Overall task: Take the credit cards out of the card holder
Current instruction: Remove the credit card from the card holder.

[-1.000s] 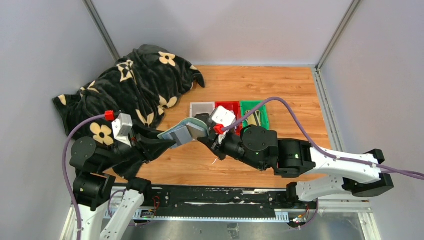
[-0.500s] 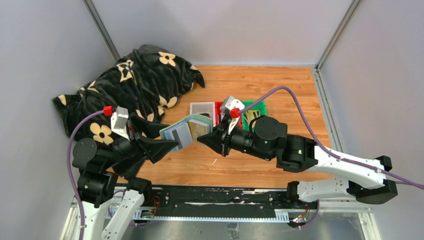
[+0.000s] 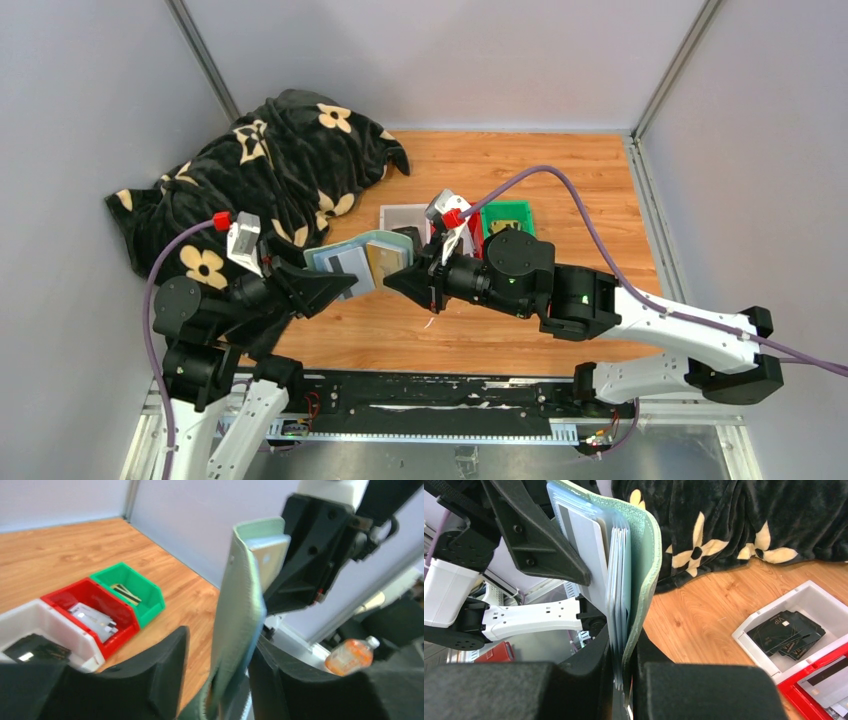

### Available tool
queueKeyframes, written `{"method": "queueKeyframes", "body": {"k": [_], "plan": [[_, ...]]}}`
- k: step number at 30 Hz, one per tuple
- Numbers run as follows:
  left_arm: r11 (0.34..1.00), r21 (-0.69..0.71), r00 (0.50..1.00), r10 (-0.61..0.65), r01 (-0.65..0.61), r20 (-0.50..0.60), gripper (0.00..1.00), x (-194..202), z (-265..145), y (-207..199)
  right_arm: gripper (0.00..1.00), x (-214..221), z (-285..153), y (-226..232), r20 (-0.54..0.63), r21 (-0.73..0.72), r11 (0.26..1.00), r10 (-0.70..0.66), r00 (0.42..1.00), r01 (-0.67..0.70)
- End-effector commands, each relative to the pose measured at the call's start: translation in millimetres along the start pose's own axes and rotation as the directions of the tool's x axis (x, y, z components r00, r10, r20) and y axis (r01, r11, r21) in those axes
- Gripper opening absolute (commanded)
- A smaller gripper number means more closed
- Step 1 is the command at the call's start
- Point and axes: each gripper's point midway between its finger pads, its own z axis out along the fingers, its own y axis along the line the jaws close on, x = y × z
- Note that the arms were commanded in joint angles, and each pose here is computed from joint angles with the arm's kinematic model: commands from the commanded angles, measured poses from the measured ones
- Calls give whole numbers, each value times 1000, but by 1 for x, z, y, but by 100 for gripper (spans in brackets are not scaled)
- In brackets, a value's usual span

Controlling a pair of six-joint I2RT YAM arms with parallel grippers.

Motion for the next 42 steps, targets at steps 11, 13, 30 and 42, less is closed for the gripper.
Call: {"method": "queueKeyframes", "body": {"k": [11,13,30,42], "plan": [[998,18,991,62,-60,-121,32,21,-2,6,0,-11,0,10,19,-202,969,151,988,-144],[998,22,990,66,-64,-126,33,20,-2,5,0,-12,-4,8,40,-238,958,176,984,-162],[997,82,994,23,-14,-109,28,3,6,-9,0,-17,-25,7,131,-409,894,257,957,-184],[988,87,989,-121,129,-86,66,3,14,-6,0,-16,-26,13,153,-472,862,288,945,-186]]}}
